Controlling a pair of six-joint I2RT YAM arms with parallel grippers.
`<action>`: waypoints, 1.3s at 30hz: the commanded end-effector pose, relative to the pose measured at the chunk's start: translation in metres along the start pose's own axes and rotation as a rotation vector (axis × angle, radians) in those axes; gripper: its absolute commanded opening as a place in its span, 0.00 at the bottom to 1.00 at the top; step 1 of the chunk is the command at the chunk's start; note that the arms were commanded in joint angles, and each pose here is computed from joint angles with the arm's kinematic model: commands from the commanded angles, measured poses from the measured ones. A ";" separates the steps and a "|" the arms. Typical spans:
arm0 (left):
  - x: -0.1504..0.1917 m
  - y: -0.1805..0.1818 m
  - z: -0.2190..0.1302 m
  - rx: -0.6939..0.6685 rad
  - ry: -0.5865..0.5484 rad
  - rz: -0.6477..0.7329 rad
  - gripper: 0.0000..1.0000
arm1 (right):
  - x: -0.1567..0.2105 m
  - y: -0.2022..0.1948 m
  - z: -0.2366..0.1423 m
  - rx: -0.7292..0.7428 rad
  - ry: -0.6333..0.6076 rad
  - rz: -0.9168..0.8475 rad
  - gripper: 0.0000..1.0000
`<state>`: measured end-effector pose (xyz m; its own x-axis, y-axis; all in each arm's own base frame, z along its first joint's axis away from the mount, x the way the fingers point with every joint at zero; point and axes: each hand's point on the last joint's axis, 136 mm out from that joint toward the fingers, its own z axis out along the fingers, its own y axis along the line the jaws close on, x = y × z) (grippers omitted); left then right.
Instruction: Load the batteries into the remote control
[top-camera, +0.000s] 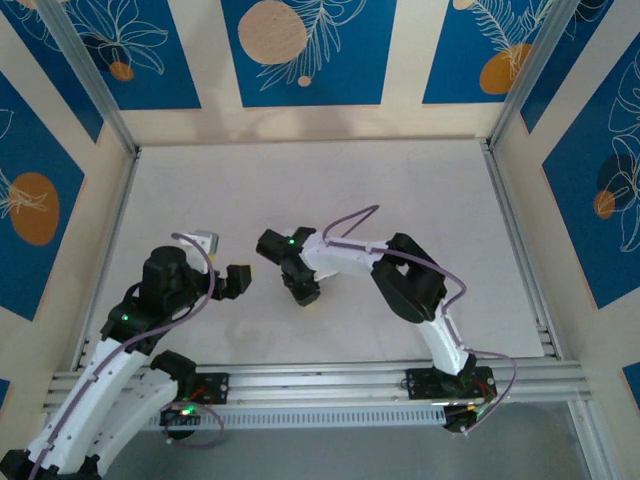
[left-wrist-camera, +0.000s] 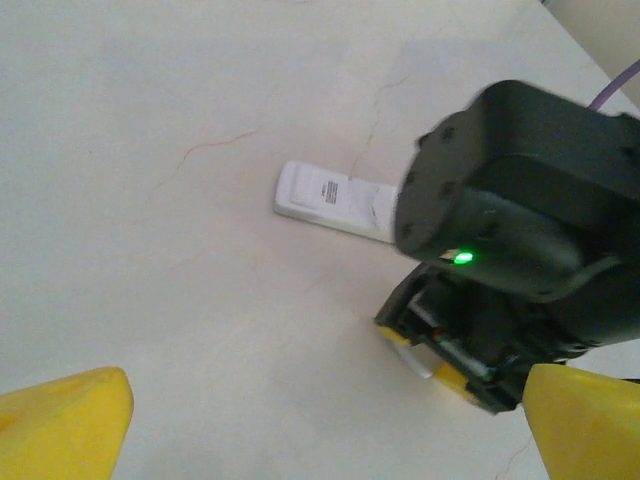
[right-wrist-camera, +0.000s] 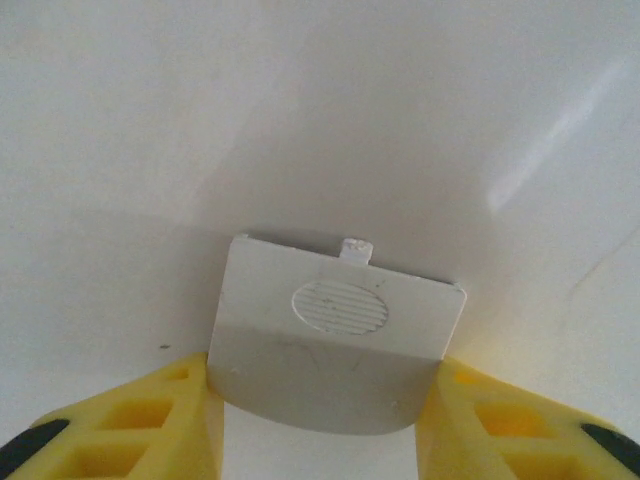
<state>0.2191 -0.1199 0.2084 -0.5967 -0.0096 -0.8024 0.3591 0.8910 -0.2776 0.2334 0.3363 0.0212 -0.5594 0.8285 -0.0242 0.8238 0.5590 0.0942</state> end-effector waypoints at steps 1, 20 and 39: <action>-0.004 -0.002 -0.009 -0.003 0.001 0.032 1.00 | -0.024 0.001 -0.016 -0.080 -0.046 -0.240 0.42; -0.015 -0.032 0.000 0.162 0.014 -0.009 1.00 | -0.113 0.038 -0.073 -0.266 -0.099 -1.959 0.38; -0.002 -0.026 0.000 0.145 0.018 -0.056 1.00 | -0.099 0.062 -0.017 -0.164 -0.069 -2.076 0.44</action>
<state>0.2099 -0.1402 0.2134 -0.6385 -0.0427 -0.7684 0.4127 0.8238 -0.3887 0.3384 0.2805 0.0523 -0.4396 -0.8668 -0.2354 -0.8856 0.4621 -0.0475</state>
